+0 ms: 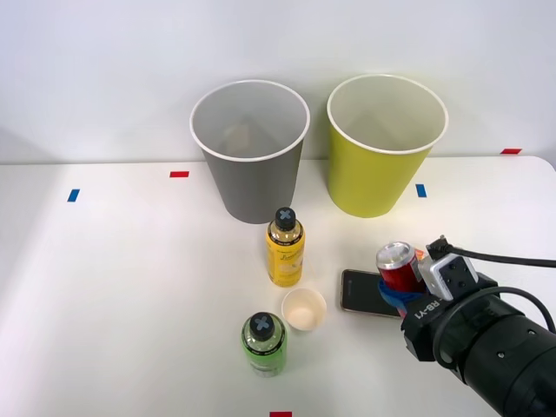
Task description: Put cans in the gray bin, plastic bottles in the light green bin
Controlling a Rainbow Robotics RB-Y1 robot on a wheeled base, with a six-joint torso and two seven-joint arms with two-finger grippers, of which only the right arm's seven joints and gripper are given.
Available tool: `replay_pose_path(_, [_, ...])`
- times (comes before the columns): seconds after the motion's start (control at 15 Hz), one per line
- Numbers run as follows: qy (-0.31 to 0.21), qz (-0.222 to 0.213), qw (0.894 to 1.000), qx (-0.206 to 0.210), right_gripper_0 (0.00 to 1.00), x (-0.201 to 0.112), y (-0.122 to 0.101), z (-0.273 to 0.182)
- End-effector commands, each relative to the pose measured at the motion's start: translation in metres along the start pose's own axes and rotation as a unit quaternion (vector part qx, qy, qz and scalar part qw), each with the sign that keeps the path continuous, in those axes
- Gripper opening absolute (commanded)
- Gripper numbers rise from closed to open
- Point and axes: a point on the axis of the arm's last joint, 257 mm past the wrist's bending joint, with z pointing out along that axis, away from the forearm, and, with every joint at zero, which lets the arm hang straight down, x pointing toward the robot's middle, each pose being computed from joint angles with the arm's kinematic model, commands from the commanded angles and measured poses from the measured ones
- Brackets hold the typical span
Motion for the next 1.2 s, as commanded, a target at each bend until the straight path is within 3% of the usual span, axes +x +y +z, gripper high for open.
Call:
replay_pose_path(0.07, [-0.099,0.034,0.994,-0.010,0.00,-0.027,0.005,0.002])
replay_pose_path(0.27, [-0.173,0.062,0.983,-0.002,0.00,-0.048,-0.004,0.005])
replay_pose_path(0.47, [-0.226,0.071,0.972,0.006,0.00,-0.085,-0.018,0.003])
replay_pose_path(0.67, [-0.270,0.112,0.956,-0.009,0.00,-0.124,-0.025,0.003])
replay_pose_path(1.0, [-0.312,0.117,0.942,-0.042,0.00,-0.182,-0.017,0.017])
replay_pose_path(1.2, [-0.341,0.138,0.926,-0.080,0.00,-0.223,-0.003,0.044])
